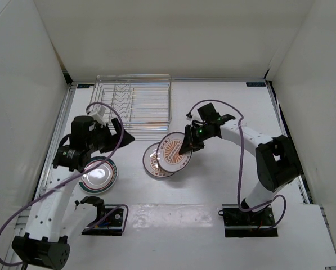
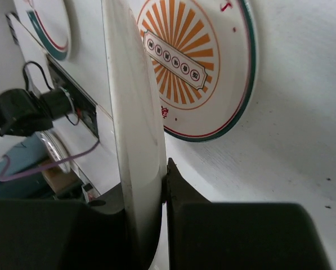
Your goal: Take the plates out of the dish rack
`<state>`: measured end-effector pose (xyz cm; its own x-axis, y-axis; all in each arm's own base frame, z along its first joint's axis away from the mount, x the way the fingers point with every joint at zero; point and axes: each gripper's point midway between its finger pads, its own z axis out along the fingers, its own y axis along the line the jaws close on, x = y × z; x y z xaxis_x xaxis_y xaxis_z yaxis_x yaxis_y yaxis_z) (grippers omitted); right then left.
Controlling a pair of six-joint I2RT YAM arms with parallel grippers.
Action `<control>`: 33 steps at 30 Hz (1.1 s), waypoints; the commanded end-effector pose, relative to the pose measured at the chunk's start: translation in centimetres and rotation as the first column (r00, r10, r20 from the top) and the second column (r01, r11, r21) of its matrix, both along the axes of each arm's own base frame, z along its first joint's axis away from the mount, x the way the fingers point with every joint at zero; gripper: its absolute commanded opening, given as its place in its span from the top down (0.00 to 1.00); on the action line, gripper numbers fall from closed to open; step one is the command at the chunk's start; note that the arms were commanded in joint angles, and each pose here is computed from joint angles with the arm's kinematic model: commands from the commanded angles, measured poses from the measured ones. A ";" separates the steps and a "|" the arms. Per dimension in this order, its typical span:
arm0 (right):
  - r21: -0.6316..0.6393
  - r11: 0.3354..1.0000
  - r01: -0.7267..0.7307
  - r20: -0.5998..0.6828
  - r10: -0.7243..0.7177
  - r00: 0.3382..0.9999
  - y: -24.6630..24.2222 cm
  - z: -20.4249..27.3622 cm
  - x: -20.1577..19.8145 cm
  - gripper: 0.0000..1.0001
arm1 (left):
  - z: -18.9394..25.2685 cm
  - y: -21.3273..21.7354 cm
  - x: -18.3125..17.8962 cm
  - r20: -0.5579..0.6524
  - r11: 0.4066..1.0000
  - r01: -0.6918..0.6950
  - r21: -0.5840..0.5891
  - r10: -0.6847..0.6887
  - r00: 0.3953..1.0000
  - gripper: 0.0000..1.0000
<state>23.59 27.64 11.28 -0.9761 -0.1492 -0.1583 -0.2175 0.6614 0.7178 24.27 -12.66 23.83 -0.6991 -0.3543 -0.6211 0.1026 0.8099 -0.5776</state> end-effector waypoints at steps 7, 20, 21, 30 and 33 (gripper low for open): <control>-0.021 0.990 -0.139 0.087 0.140 0.986 3.3 -1.2 0.1 0.91 | -5.8 2.7 -5.6 -0.155 0.993 -0.097 0.074 0.108 0.982 0.00; -0.322 0.942 -0.092 0.173 0.154 0.973 0.1 -4.3 0.7 0.37 | -5.5 3.6 -5.9 -0.178 0.986 -0.090 0.142 0.115 0.977 0.00; -0.342 0.936 -0.082 0.179 0.151 0.972 -0.3 -4.3 0.7 0.35 | -5.8 3.7 -5.9 -0.180 0.985 -0.094 0.145 0.120 0.976 0.00; -0.595 0.804 0.011 0.343 0.242 0.908 -6.0 -3.3 3.8 0.26 | -6.8 5.1 -6.5 -0.152 0.964 -0.039 0.262 0.081 0.985 0.00; -0.630 0.777 0.008 0.362 0.284 0.888 -6.9 -2.9 4.5 0.23 | -7.6 6.3 -6.8 -0.143 0.937 -0.009 0.349 0.063 0.988 0.00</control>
<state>26.17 22.64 6.24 -0.8549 -0.4142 -0.3123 -0.4726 0.8701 0.1398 17.93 -7.94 16.86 -0.7808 -0.2687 -0.5640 -0.0442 0.9243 -0.3791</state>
